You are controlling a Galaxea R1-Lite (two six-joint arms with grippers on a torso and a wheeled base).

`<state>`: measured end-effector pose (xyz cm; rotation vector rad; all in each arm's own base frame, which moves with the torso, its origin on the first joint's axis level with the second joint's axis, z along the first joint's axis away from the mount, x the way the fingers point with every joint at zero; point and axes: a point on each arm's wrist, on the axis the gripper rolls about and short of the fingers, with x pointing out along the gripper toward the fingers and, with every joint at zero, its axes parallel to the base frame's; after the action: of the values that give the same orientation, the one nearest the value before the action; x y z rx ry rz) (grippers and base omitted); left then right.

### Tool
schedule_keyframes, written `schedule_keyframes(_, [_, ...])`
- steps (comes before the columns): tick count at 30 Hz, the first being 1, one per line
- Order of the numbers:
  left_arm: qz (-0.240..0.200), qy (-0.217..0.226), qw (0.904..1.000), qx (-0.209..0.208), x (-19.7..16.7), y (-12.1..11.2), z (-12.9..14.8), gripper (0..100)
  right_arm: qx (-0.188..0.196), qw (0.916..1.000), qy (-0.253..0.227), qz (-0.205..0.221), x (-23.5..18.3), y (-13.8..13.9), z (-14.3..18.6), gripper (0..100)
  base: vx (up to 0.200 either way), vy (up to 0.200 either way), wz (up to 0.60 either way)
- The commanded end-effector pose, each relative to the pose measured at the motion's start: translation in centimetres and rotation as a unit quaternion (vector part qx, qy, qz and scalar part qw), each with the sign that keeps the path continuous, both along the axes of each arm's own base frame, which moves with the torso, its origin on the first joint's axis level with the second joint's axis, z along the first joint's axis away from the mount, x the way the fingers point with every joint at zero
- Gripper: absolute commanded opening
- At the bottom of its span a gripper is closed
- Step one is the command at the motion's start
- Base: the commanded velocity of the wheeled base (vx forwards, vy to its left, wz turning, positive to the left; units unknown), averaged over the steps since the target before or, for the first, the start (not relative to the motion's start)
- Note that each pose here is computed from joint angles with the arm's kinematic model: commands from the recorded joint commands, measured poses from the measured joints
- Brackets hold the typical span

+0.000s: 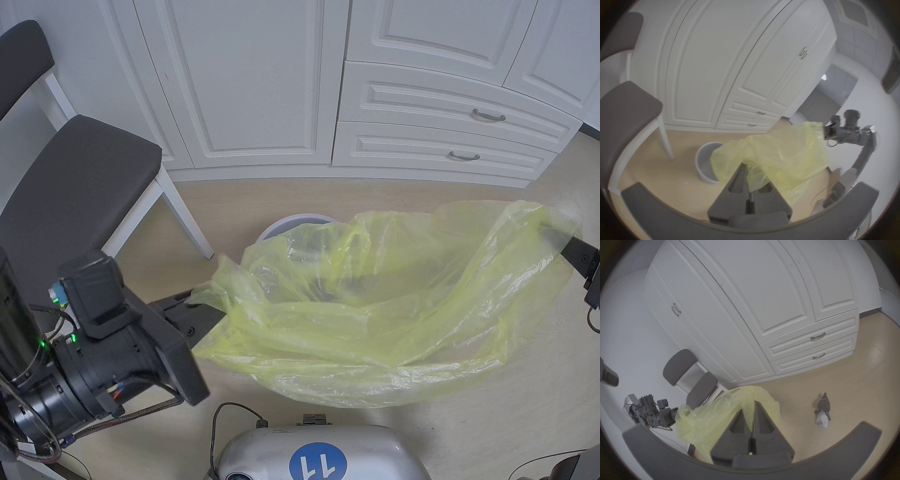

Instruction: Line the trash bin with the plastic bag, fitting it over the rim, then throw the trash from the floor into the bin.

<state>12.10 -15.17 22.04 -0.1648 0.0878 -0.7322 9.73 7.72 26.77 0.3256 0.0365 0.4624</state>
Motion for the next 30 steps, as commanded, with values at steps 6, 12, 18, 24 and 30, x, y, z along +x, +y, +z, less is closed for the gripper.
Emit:
schedule_keyframes(6, [0.094,0.018,0.995,0.029,2.0,-0.4,0.9,0,-0.031,0.9989,0.011,-0.035,0.6,0.6,-0.3,0,0.0,0.0,0.0])
schedule_keyframes(12, [0.1,0.01,0.9948,0.017,2.1,0.0,1.6,0,-0.101,0.9937,0.033,-0.034,-0.4,0.3,-1.5,0,0.0,0.0,0.0])
schedule_keyframes(18, [0.099,0.01,0.9949,0.017,1.9,0.1,1.6,0,-0.18,0.9815,0.056,-0.034,-1.4,-0.6,-2.7,0,0.0,0.0,0.0])
schedule_keyframes(24, [0.08,0.012,0.9965,0.016,1.8,0.0,1.3,0,-0.203,0.9769,0.062,-0.028,-1.5,-0.7,-3.1,0,0.0,0.0,0.0])
schedule_keyframes(30, [0.016,0.015,0.9997,-0.006,1.2,-0.2,1.0,0,-0.202,0.9775,0.059,-0.02,-1.6,-0.6,-3.4,0,0.0,0.0,0.0])
